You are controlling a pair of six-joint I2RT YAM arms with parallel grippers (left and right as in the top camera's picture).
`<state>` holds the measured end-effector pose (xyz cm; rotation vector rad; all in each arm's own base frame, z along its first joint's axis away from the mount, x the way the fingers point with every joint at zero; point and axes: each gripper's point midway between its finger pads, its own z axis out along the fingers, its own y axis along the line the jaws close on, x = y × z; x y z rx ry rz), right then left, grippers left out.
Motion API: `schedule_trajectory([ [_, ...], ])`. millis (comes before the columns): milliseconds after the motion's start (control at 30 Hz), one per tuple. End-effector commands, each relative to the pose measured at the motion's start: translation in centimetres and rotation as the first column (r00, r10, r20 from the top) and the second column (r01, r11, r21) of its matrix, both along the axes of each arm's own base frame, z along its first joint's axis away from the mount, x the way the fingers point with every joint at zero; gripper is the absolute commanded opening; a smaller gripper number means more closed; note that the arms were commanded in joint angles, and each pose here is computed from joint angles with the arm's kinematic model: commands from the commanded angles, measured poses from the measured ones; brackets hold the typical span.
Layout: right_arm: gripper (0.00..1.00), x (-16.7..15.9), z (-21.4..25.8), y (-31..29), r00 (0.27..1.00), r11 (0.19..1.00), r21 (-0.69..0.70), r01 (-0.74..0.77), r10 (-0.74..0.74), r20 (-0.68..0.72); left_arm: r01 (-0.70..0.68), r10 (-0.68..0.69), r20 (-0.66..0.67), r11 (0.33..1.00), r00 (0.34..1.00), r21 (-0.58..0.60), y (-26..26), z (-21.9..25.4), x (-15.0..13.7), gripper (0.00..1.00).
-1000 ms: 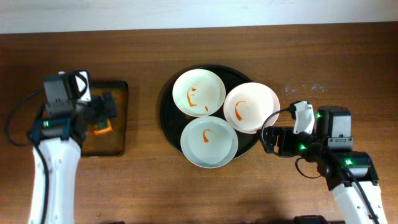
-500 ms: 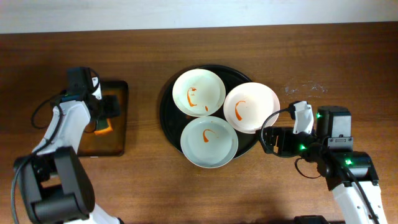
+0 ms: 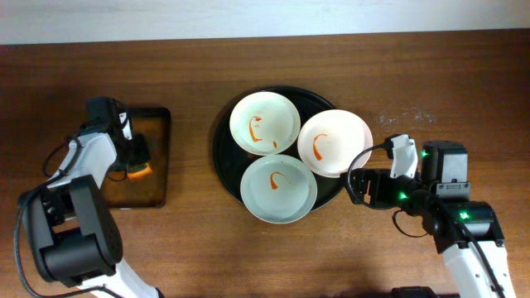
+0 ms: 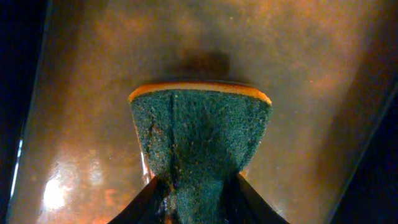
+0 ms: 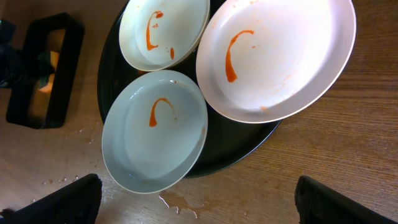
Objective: Clean dirty plates on tray and stack at the side
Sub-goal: 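Lift the sponge with the left gripper and move it toward the plates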
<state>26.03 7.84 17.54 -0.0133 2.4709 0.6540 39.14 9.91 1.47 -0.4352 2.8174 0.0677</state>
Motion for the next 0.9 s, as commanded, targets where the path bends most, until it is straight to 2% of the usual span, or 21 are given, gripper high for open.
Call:
schedule_trajectory([
  [0, 1.00, 0.2, 0.9, 0.4, 1.000, 1.000, 0.009, -0.015, 0.015, 0.021, 0.009, -0.009, 0.015, 1.000, 1.000, -0.021, -0.3, 0.1, 0.6, 0.27],
  [33, 0.99, 0.2, 0.9, 0.4, 1.000, 1.000, 0.009, -0.015, 0.015, 0.021, 0.009, -0.009, 0.015, 1.000, 1.000, -0.022, -0.3, 0.1, 0.6, 0.25],
  [167, 0.99, 0.2, 0.9, 0.4, 1.000, 1.000, 0.009, -0.015, 0.015, 0.021, 0.009, -0.009, 0.015, 1.000, 1.000, -0.022, -0.3, 0.1, 0.6, 0.01],
  [333, 1.00, 0.2, 0.9, 0.4, 1.000, 1.000, 0.009, -0.015, 0.015, 0.021, 0.015, -0.014, 0.029, 0.999, 0.999, -0.036, -0.5, 1.1, 1.0, 0.01],
  [600, 0.99, 0.3, 0.3, 0.4, 1.000, 1.000, 0.010, -0.015, 0.015, -0.002, 0.021, -0.019, 0.114, 1.000, 0.993, -0.022, -0.7, 6.1, 1.3, 0.01],
  [867, 0.99, 0.2, 0.3, 0.4, 1.000, 1.000, 0.010, -0.016, 0.016, -0.002, 0.039, -0.036, 0.122, 0.999, 0.992, -0.020, -0.9, 7.0, 1.0, 0.01],
])
